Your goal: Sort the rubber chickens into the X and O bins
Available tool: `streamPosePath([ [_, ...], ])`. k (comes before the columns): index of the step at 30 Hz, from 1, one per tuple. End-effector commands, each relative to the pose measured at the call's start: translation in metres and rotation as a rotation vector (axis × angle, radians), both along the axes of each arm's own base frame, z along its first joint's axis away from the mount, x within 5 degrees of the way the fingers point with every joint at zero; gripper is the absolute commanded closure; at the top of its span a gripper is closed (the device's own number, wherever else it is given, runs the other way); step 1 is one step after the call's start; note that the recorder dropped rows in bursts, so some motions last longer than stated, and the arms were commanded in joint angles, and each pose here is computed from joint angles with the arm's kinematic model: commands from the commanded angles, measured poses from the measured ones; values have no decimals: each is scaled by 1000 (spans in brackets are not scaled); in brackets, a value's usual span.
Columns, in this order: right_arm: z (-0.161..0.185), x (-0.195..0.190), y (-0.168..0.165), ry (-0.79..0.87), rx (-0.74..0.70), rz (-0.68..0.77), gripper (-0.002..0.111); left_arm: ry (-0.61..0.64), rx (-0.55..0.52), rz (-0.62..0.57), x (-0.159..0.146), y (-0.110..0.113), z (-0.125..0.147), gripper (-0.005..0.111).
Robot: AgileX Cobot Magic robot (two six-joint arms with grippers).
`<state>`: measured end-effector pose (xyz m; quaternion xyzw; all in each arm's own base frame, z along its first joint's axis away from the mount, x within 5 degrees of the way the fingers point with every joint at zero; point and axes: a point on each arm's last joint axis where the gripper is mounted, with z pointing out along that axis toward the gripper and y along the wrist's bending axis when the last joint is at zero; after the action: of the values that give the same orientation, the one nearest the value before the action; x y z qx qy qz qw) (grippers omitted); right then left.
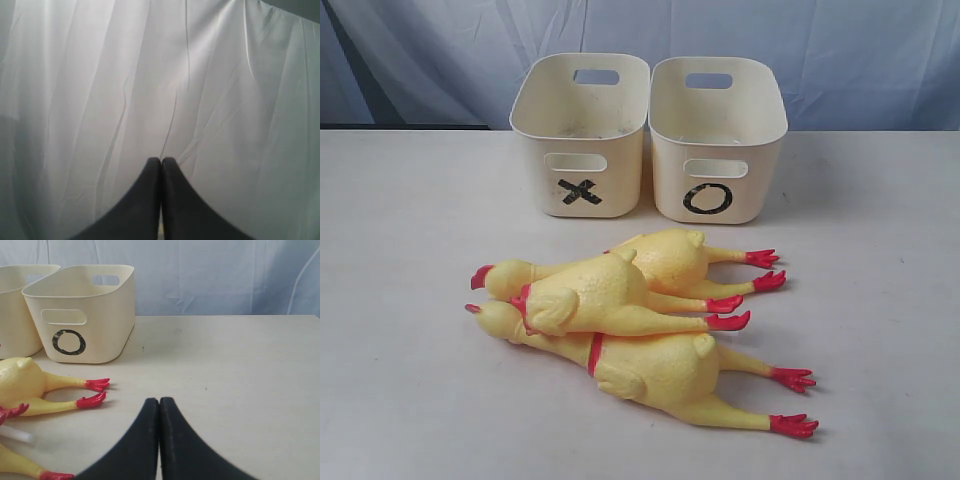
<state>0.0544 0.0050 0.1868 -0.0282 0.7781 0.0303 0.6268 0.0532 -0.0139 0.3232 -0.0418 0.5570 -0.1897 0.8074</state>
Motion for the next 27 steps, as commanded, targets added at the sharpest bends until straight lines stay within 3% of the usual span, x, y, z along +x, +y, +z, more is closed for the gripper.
streamPosePath([
  [1,0,0,0,-10,0,-4,108,54,112,-91,21,-10,18,106],
  [9,0,0,0,-10,0,-4,108,366,258,-295,78,-26,28,106],
  [12,0,0,0,-10,0,-4,108,438,224,-365,95,-30,31,106],
  [16,0,0,0,-10,0,-4,108,463,232,-420,110,-34,36,106],
  [23,0,0,0,-10,0,-4,108,461,235,-417,117,-33,41,106],
  [27,0,0,0,-10,0,-4,108,422,327,-376,119,-31,41,106],
])
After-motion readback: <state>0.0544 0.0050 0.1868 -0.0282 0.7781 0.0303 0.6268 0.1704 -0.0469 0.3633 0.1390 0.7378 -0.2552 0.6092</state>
